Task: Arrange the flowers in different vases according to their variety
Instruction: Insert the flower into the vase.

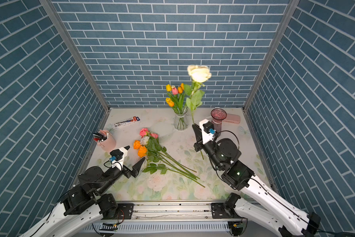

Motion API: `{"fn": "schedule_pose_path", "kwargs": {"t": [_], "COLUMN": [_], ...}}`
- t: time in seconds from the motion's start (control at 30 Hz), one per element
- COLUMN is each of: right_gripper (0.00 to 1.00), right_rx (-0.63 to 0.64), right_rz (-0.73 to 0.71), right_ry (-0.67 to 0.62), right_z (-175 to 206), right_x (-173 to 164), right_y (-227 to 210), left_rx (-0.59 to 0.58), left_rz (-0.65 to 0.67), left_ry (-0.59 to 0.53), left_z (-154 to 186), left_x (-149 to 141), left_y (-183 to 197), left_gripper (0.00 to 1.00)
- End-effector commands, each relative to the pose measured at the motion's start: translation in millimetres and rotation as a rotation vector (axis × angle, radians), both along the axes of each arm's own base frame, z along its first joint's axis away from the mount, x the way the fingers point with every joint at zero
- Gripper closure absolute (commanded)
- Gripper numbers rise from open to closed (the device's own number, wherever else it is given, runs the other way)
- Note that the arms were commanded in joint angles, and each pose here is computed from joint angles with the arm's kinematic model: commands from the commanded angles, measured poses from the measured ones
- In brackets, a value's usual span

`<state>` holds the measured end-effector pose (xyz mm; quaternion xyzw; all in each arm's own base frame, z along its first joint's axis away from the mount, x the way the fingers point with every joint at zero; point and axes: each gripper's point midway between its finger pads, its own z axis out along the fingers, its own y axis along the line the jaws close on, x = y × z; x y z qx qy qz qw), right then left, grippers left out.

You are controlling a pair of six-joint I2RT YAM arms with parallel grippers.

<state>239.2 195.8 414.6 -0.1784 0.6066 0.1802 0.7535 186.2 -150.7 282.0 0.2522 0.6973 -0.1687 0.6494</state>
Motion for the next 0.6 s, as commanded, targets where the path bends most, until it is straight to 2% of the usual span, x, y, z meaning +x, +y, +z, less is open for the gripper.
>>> {"fn": "schedule_pose_path", "kwargs": {"t": [0.0, 0.2, 0.3, 0.57], "right_gripper": [1.00, 1.00, 1.00, 1.00], "right_rx": [0.101, 0.167, 0.151, 0.151], "right_rz": [-0.340, -0.481, -0.531, -0.525], "right_ry": [-0.170, -0.220, -0.245, -0.248], "right_z": [39.1, 65.6, 75.8, 92.4], "right_x": [14.5, 64.7, 90.6, 156.3], "right_y": [-57.2, -97.8, -110.5, -117.8], "left_rx": [0.009, 0.016, 0.020, 0.026], "left_rz": [-0.005, 0.003, 0.008, 0.033], "left_ry": [-0.004, 0.001, 0.005, 0.006], "left_z": [-1.2, -4.4, -5.8, -7.5], "left_x": [0.8, 2.2, 3.3, 6.4], "left_y": [-2.4, -2.1, -2.1, 0.8], "left_gripper": [0.00, 0.00, 0.00, 0.00]}}
